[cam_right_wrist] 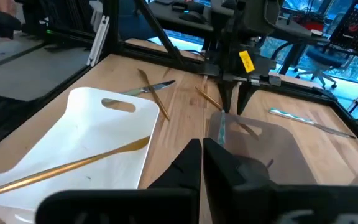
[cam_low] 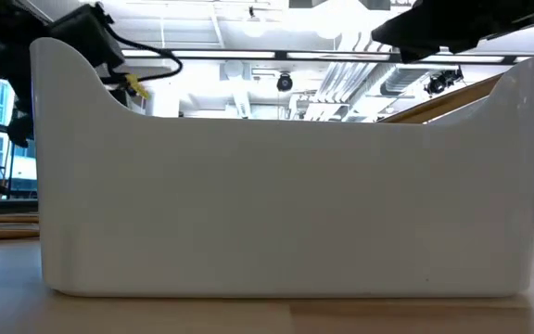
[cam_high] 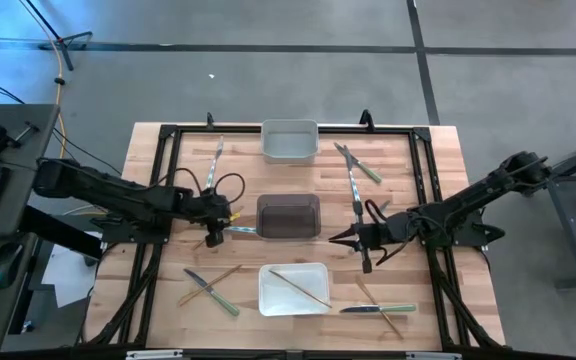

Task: Sort silverware by color (type)
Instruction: Put the gold table knife into the white bin, then put the blue patterned table knife into the black bin

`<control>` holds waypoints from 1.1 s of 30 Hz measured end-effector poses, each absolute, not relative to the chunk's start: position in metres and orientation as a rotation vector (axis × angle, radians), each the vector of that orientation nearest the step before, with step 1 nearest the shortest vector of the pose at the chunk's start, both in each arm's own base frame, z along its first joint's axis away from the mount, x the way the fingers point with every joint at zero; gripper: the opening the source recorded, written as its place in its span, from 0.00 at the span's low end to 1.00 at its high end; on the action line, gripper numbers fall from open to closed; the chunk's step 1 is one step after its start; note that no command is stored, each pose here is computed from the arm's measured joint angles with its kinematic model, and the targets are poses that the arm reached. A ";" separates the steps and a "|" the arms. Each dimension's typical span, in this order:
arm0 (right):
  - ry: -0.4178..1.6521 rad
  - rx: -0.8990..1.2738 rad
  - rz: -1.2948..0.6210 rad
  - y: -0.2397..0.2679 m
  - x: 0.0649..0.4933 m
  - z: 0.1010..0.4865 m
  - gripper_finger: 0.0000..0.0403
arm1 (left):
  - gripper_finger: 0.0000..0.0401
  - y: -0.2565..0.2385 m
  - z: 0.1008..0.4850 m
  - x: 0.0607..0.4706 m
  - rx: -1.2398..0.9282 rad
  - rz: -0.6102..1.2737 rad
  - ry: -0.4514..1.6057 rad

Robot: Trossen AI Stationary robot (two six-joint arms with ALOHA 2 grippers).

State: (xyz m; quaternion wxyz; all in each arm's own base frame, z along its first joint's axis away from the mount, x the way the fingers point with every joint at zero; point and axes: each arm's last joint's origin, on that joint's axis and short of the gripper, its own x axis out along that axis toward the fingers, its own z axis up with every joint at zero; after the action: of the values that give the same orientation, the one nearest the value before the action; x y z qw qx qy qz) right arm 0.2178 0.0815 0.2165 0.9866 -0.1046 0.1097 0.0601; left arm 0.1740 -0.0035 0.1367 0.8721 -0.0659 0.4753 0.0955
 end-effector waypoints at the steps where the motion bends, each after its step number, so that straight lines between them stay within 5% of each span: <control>1: 0.221 -0.210 0.121 0.081 0.218 0.216 0.00 | 0.34 -0.004 0.135 0.176 -0.125 0.198 0.997; 21: 0.217 -0.164 0.116 0.082 0.218 0.217 0.00 | 0.26 -0.005 0.124 0.200 0.001 0.110 1.096; 33: 0.219 -0.162 0.115 0.082 0.218 0.217 0.00 | 0.29 -0.031 0.150 0.200 -0.015 -0.136 1.254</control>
State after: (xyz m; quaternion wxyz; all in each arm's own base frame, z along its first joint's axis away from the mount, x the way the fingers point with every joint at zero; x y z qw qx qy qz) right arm 0.2180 0.0815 0.2168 0.9891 -0.0805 0.1092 0.0574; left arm 0.1996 -0.0310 0.1497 0.8077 -0.0072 0.5861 -0.0638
